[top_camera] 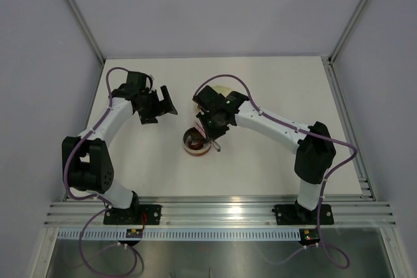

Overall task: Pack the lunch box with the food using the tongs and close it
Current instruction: Place the fake food in the packing box, then place the clamp at the center of the board.

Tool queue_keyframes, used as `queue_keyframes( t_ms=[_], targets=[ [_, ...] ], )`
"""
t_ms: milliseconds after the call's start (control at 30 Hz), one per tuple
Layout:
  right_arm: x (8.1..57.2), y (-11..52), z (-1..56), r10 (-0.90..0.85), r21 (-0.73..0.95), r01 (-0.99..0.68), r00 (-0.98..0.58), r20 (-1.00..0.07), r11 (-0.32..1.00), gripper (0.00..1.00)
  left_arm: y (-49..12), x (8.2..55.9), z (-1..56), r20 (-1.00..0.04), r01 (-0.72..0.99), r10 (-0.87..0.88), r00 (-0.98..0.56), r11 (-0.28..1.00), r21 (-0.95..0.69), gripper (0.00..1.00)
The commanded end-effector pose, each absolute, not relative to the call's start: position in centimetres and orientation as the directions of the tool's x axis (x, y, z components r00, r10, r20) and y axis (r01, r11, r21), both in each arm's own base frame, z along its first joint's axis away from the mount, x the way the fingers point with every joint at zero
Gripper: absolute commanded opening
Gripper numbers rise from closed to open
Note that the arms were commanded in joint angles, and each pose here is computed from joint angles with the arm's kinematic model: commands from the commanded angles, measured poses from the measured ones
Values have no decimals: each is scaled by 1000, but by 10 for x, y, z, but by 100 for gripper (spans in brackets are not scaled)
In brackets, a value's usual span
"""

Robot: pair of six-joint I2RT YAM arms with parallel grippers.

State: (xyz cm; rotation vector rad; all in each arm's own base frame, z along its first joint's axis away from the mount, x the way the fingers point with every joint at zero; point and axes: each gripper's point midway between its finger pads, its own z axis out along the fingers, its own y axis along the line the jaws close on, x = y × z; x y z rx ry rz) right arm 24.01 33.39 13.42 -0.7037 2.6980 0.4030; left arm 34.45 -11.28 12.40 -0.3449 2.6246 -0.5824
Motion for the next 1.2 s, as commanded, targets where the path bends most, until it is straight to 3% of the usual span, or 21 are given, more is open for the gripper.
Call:
queue_keyframes(
  t_ms=[0, 200, 433, 567, 900, 1000, 1033, 1067, 1167],
  targets=[
    [255, 332, 168, -396, 149, -517, -784, -478, 843, 15, -112, 351, 142, -408, -113, -324, -854, 879, -462, 99],
    [270, 316, 180, -356, 96, -470, -771, -528, 877, 14, -111, 351, 143, -411, -111, -319, -854, 883, -455, 99],
    [324, 229, 184, -93, 110, -194, -803, -589, 975, 14, -110, 350, 144, -418, -106, -315, -852, 886, -451, 99],
    [362, 156, 155, 78, 107, 17, -799, -597, 994, 18, -110, 350, 146, -423, -103, -317, -849, 884, -457, 99],
    [453, 86, 92, 184, 36, 205, -771, -610, 978, 24, -112, 343, 149, -418, -98, -323, -849, 874, -475, 99],
    [468, 78, 74, 184, 4, 227, -780, -598, 974, 39, -112, 341, 152, -423, -93, -320, -847, 875, -475, 99],
    [470, 74, 71, 189, 2, 234, -781, -595, 972, 47, -112, 341, 153, -425, -93, -322, -846, 874, -476, 99],
    [473, 75, 70, 190, 1, 236, -783, -592, 972, 62, -112, 341, 154, -427, -91, -320, -846, 875, -476, 99],
    [471, 75, 87, 202, 22, 241, -757, -622, 970, 80, -112, 341, 156, -433, -88, -319, -843, 877, -473, 99]
  ],
)
